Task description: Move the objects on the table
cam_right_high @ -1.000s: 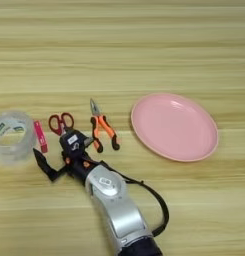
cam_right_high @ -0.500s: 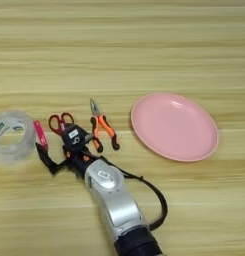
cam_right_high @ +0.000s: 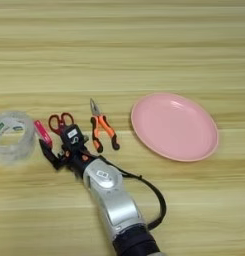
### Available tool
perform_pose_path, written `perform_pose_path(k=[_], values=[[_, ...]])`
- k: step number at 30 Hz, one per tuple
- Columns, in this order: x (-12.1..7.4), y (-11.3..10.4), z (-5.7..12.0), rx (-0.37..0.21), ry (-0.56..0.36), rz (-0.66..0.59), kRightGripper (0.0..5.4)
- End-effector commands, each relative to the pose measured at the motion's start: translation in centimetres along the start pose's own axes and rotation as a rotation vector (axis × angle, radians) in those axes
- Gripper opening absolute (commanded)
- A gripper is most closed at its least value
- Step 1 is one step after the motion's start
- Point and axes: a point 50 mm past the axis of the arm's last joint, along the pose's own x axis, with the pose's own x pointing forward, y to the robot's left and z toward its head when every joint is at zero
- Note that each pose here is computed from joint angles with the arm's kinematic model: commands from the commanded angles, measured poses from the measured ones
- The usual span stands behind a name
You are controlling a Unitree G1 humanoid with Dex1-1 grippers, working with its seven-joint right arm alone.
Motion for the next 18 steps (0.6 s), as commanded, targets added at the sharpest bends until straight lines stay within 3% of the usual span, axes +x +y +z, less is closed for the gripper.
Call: perform_pose_path(k=[1, 18], values=[[1.11, 0.16, 2.47, -0.039, -0.098, 0.022, 3.18], [1.24, 0.32, 2.49, -0.040, -0.099, 0.031, 1.33]])
